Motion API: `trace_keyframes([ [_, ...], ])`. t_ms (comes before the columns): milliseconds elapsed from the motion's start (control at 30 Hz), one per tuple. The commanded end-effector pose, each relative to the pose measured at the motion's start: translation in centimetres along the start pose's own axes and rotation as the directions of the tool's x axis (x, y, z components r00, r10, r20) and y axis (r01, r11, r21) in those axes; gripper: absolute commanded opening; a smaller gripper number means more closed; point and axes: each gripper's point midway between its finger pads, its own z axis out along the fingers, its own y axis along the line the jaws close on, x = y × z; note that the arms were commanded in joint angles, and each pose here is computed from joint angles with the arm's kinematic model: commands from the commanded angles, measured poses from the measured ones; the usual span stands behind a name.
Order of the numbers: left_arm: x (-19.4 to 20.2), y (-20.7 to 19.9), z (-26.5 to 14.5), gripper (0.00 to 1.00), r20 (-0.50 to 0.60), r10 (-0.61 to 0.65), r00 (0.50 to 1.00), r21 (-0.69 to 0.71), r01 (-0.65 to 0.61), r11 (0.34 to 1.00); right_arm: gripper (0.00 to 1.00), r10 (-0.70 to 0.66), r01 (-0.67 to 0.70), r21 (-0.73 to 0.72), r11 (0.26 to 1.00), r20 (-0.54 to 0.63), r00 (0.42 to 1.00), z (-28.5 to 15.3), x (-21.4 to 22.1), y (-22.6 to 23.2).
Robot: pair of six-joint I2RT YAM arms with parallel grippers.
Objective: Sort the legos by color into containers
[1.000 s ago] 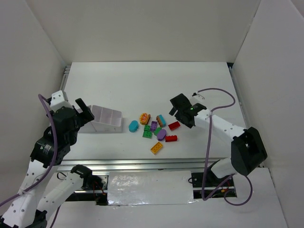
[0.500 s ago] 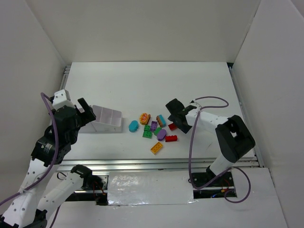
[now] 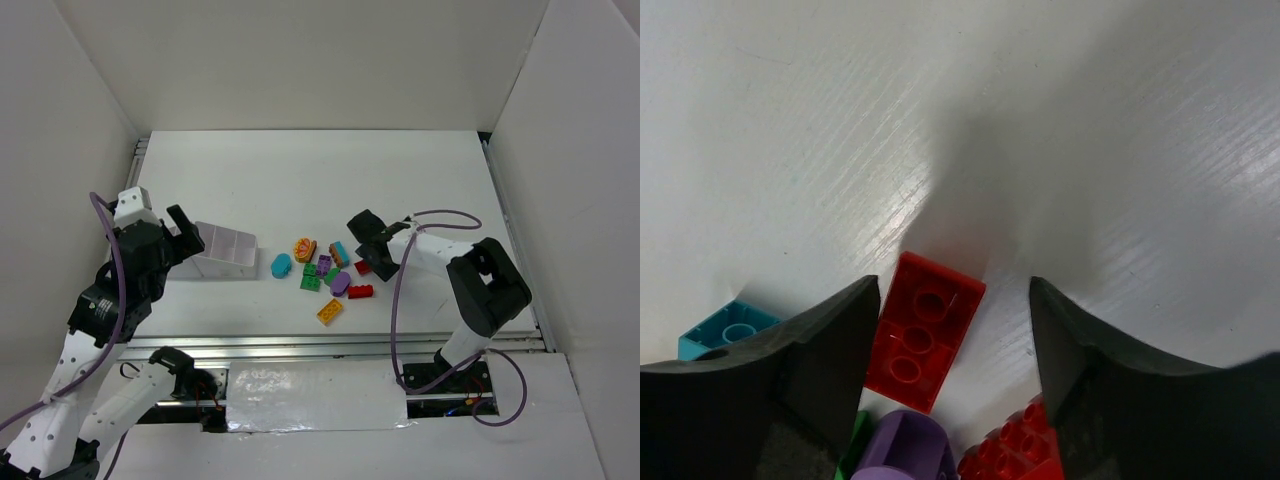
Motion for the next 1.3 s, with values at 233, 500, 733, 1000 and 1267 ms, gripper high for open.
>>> trace_keyframes([
  [233,-0.7,-0.5,0.0,0.99,0.028,0.004,1.000,0.024,-0.004,1.000,0.53,0.096,-0.098,0.021,0.995,0.081,0.992,-0.1,-1.5,0.7],
  [500,-0.6,-0.5,0.1,1.00,0.023,0.007,1.000,0.022,-0.007,1.000,0.21,0.109,-0.112,0.023,0.993,0.099,0.989,0.2,-1.7,1.0],
  [733,0.1,-1.9,0.4,1.00,-0.009,0.032,0.999,0.090,-0.031,0.996,0.00,0.120,-0.116,-0.037,0.993,0.163,0.979,-1.6,-4.1,2.5],
  [1000,1.0,-9.1,-1.5,0.99,-0.053,0.100,0.994,0.491,-0.061,0.869,0.00,0.076,-0.012,-0.279,0.960,0.220,0.973,-8.6,-6.7,5.3],
  [1267,3.5,-17.1,-6.5,0.99,-0.210,0.140,0.968,0.854,0.112,0.509,0.00,0.031,0.060,-0.481,0.875,0.180,0.983,-17.1,-4.4,7.4],
])
